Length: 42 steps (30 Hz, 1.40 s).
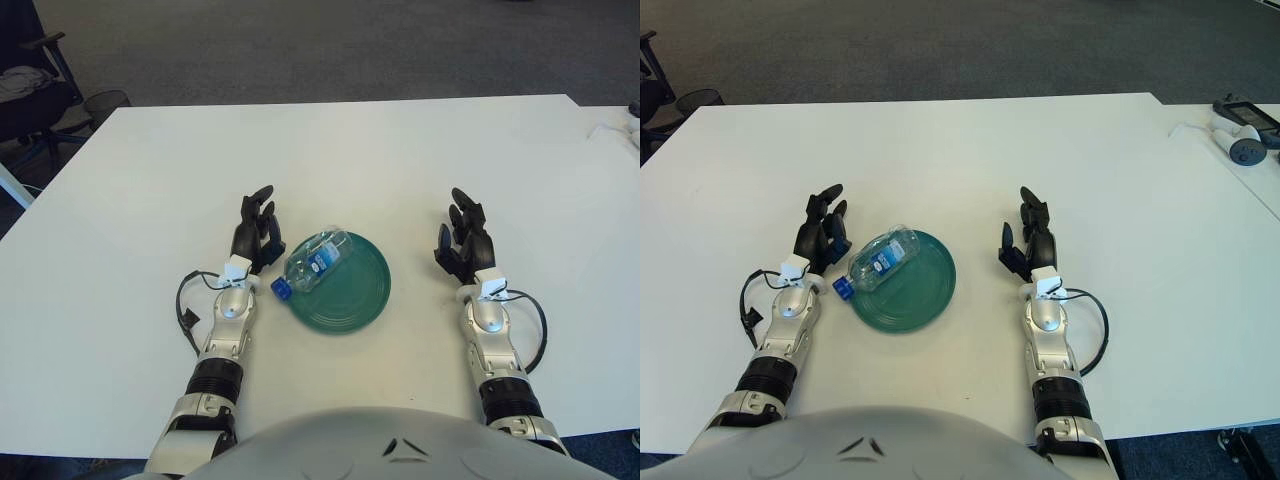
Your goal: Put the bottle into the plate.
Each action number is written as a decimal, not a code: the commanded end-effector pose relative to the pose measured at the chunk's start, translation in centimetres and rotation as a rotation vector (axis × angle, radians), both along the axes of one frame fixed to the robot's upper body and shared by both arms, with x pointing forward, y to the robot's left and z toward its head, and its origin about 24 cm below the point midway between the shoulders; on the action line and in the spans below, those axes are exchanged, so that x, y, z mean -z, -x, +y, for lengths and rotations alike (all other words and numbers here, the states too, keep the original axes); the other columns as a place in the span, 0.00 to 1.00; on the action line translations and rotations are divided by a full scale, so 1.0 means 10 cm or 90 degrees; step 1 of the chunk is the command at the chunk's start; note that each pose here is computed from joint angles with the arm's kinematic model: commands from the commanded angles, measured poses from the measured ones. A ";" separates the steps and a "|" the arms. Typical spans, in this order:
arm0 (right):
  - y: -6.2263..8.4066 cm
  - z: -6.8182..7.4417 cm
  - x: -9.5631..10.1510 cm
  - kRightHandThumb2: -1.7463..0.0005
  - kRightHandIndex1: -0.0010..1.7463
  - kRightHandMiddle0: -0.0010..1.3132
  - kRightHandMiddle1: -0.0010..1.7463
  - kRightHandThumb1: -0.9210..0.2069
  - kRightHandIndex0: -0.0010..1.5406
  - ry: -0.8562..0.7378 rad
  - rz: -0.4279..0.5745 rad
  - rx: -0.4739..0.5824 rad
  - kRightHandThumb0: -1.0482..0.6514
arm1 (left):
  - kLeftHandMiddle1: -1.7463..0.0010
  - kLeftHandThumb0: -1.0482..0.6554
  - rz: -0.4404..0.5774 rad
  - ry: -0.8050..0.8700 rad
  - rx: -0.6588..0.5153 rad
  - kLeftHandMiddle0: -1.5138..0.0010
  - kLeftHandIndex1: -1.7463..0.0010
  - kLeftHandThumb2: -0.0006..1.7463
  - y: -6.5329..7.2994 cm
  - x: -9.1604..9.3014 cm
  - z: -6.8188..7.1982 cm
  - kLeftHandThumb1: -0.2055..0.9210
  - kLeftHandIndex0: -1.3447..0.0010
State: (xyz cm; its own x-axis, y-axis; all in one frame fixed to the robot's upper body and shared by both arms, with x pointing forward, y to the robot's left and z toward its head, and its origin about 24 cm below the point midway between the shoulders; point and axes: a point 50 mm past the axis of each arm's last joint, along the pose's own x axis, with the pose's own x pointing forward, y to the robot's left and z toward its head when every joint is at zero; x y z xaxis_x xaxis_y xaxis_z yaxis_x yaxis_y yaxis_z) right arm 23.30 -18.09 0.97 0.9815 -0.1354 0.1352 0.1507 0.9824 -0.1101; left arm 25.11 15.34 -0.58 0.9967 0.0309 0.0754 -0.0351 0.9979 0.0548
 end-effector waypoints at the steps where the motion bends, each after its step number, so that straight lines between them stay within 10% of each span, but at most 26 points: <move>1: 0.13 -0.01 0.14 0.58 0.02 0.00 0.26 0.00 0.15 -0.017 0.057 0.000 0.17 | 0.98 0.12 0.069 -0.001 -0.015 0.73 0.51 0.54 0.14 0.20 0.03 1.00 1.00; 18: 0.47 0.08 0.19 0.65 0.02 0.00 0.31 0.00 0.18 -0.043 0.125 -0.036 0.19 | 0.98 0.12 0.059 -0.003 -0.010 0.73 0.49 0.54 0.10 0.16 -0.01 1.00 1.00; 42: 0.52 0.04 0.19 0.71 0.02 0.00 0.30 0.00 0.19 -0.060 0.135 -0.031 0.23 | 0.99 0.12 0.064 0.004 -0.011 0.74 0.51 0.54 0.08 0.18 -0.04 1.00 1.00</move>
State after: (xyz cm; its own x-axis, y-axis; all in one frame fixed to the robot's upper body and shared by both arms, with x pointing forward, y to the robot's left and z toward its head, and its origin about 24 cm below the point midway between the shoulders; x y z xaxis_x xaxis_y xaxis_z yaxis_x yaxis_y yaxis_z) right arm 19.11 -17.48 0.99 0.9975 -0.0687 0.0168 0.0695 0.9964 -0.0493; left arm 25.32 14.91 -0.40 0.9962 0.0383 0.0785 -0.0419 0.9981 0.0457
